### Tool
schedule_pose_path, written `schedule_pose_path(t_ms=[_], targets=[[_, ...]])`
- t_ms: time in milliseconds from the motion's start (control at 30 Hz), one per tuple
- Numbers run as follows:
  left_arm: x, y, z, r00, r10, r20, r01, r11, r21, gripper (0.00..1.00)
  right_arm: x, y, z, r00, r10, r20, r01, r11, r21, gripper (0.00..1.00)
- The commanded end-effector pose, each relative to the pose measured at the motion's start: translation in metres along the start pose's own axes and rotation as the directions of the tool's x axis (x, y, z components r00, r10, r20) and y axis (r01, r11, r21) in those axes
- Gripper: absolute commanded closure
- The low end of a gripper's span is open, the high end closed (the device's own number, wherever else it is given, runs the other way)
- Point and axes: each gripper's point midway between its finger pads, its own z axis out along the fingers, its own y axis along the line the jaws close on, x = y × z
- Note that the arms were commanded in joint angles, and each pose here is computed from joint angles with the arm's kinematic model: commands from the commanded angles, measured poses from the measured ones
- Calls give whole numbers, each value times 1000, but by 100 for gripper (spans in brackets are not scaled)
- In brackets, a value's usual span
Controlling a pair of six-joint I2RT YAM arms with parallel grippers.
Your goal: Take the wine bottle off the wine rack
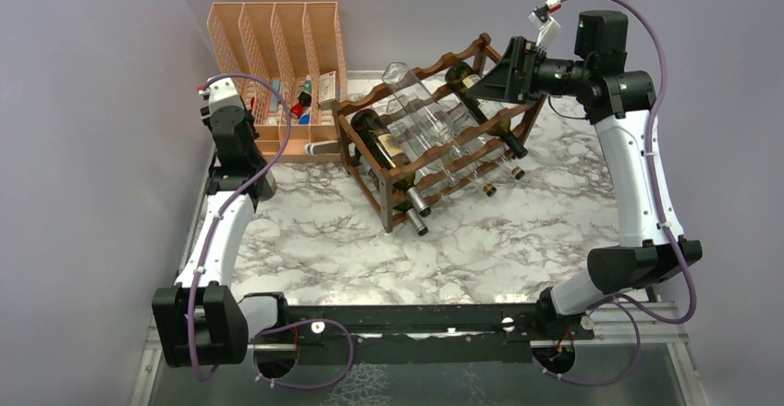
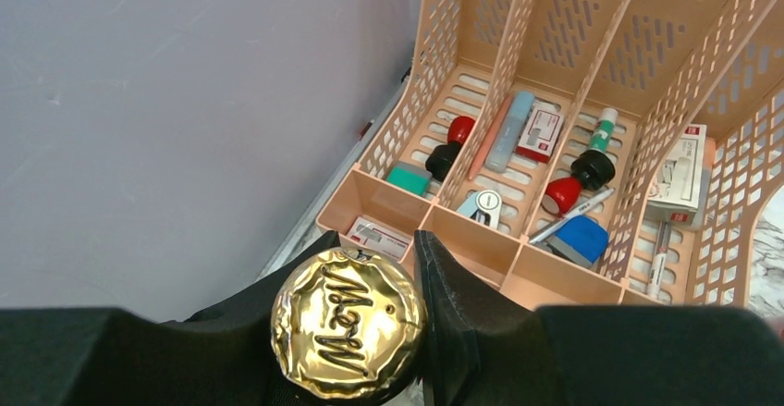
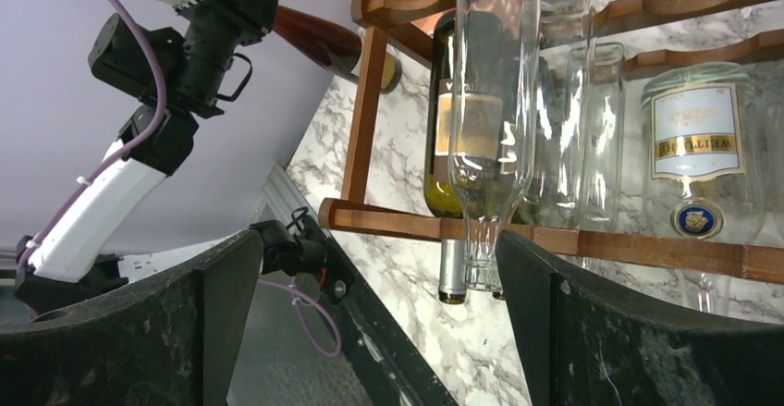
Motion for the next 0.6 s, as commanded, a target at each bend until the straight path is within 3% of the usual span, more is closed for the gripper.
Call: schedule_pose_path(t_ms=[0,67,267,367,567], targets=[[-87,0,-14,967,-118,227,109,993,49,71,8,20,1,998,-66,-7,66,996,-53,0],[-82,1,-16,972,-114,208,105,993,52,51,15,22,10,997,-69,-28,68,997,-43,0],[-73,1,-23,983,-94,155,85,994,64,28,24,33,27,993,-102,-65,101,995,-14,0],[-75,4,-27,987,-85,139,78,995,58,4,30,33,36,989,-116,-86,118,993,11,0],[-96,4,-52,986,-139,94,129,987,99,1,41,17,61,968,-190,-162,218,959,181,0]])
